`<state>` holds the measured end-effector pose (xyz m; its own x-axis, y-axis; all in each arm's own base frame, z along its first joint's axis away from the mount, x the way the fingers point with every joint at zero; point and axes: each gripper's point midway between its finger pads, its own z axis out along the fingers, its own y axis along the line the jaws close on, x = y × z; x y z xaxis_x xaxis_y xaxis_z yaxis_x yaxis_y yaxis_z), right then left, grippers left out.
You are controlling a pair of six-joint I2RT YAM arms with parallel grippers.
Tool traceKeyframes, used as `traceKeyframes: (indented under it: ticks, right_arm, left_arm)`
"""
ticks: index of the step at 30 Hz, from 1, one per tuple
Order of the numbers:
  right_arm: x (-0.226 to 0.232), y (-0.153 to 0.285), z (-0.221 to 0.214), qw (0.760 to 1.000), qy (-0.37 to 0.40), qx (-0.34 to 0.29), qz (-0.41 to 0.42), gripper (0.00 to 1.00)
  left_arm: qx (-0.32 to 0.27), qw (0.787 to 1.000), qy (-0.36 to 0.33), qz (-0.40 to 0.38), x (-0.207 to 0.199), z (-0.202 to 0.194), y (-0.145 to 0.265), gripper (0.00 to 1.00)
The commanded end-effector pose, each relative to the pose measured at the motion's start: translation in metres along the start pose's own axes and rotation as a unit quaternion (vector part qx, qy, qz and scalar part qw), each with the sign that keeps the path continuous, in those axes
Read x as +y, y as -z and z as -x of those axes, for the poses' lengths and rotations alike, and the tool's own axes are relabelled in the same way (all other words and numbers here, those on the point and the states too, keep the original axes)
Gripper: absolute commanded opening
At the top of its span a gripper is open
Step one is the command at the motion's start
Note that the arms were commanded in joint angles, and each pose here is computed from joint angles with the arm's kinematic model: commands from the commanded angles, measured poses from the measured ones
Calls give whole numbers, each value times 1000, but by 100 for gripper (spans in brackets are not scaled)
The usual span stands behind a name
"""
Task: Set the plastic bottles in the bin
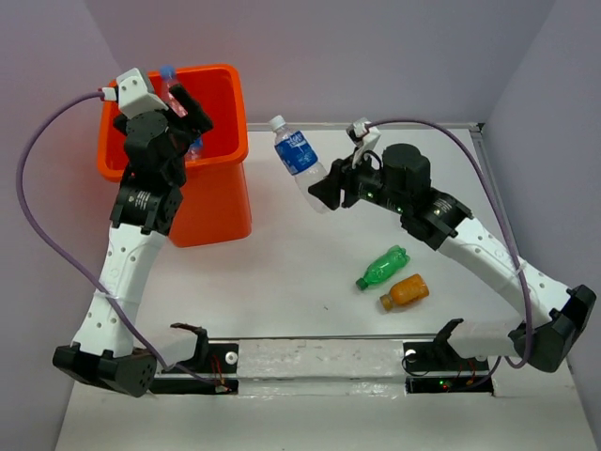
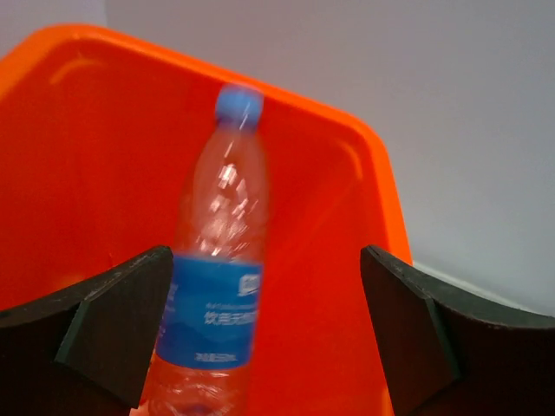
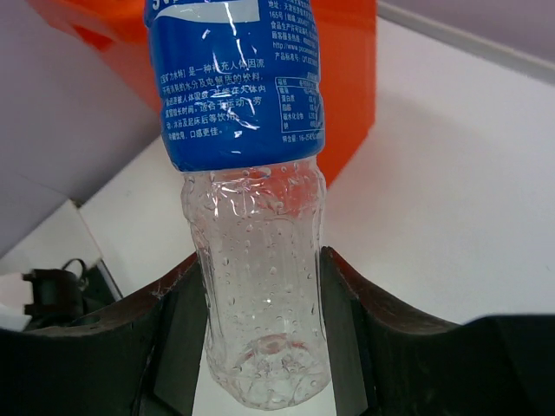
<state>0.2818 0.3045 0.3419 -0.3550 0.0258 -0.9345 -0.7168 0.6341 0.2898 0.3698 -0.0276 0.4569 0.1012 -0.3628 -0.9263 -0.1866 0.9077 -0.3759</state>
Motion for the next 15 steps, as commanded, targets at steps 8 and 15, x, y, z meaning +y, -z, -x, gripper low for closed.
traceKeyframes:
  ticks: [8,15]
  right_arm:
    - [103,-44,136,985,69,-129,88,31]
    - [122,-117,176,978,50,-173,109,31]
  left_arm:
    - [-9,990,41,-135,-9,19,92,99]
    - [-11,982,49,-182,4,18,150,99]
